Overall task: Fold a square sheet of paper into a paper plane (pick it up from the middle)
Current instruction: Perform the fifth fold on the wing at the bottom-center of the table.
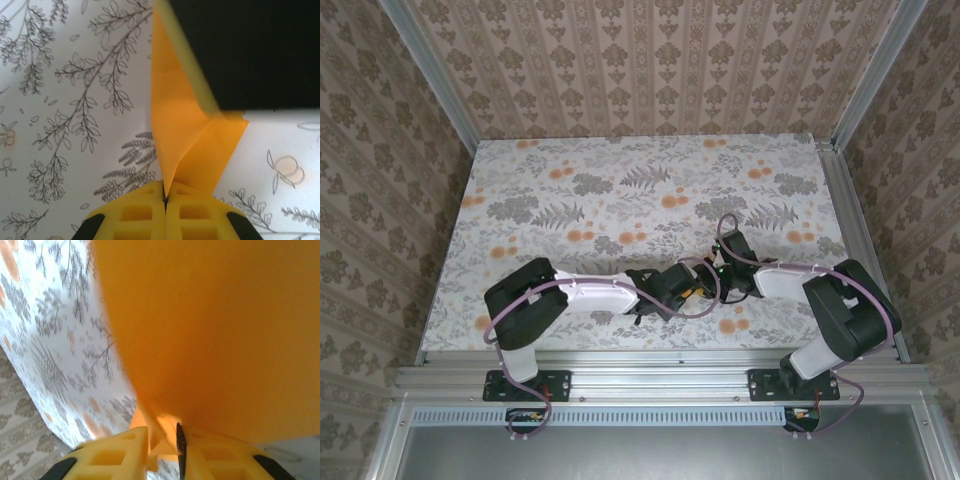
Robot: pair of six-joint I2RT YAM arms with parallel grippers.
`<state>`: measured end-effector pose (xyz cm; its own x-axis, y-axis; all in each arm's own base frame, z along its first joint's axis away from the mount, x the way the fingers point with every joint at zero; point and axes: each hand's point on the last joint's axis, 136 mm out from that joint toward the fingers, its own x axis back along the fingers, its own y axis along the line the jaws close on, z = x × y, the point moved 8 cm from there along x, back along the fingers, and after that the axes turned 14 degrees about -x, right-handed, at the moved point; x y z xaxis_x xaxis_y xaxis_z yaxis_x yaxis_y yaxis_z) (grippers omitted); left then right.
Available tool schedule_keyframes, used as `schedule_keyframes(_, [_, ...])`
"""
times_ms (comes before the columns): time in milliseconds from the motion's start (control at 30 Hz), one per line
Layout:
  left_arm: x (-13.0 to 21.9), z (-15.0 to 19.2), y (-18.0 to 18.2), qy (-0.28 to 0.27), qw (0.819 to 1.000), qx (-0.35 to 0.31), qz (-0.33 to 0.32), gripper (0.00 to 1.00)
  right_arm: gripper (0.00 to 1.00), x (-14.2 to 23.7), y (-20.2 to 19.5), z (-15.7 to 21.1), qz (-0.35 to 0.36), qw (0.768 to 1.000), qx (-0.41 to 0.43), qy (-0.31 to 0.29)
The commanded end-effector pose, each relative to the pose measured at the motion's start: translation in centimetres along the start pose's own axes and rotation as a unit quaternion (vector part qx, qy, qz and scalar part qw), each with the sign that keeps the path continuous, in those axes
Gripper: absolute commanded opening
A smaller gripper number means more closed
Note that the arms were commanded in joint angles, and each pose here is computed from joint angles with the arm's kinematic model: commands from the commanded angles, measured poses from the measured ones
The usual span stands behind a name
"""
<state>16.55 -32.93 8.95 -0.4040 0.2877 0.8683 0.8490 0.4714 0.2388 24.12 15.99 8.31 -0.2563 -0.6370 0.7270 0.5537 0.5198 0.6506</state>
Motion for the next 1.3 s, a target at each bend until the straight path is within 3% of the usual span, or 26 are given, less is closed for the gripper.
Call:
schedule_keyframes(0, [-1.1, 0.5, -0.2, 0.020, 1.000, -0.010, -0.003, 0.03, 0.21, 0.3, 0.0, 1.1, -0.008, 1.000, 0.008, 0.028])
schedule_keyframes(233, [-0.7, 0.6, -0.2, 0.019, 1.000, -0.016, 0.000, 0.07, 0.07, 0.1, -0.6, 1.1, -0.004, 1.000, 0.004, 0.026])
schedule_keyframes(533, [1.1, 0.3, -0.4, -0.004, 1.000, -0.019, 0.025, 0.27, 0.03, 0.1, -1.1, 0.5, -0.007, 1.000, 0.000, 0.020])
schedule_keyframes(1033, [2.8, 1.1, -0.3, -0.031, 0.997, -0.017, 0.070, 0.31, 0.00, 0.4, -1.7, 0.1, 0.003, 1.000, 0.004, 0.019])
schedule_keyframes(1267, [1.5, 1.9, -0.7, -0.020, 0.997, -0.035, 0.072, 0.32, 0.00, 0.5, -2.2, 0.2, 0.019, 1.000, 0.011, 0.020])
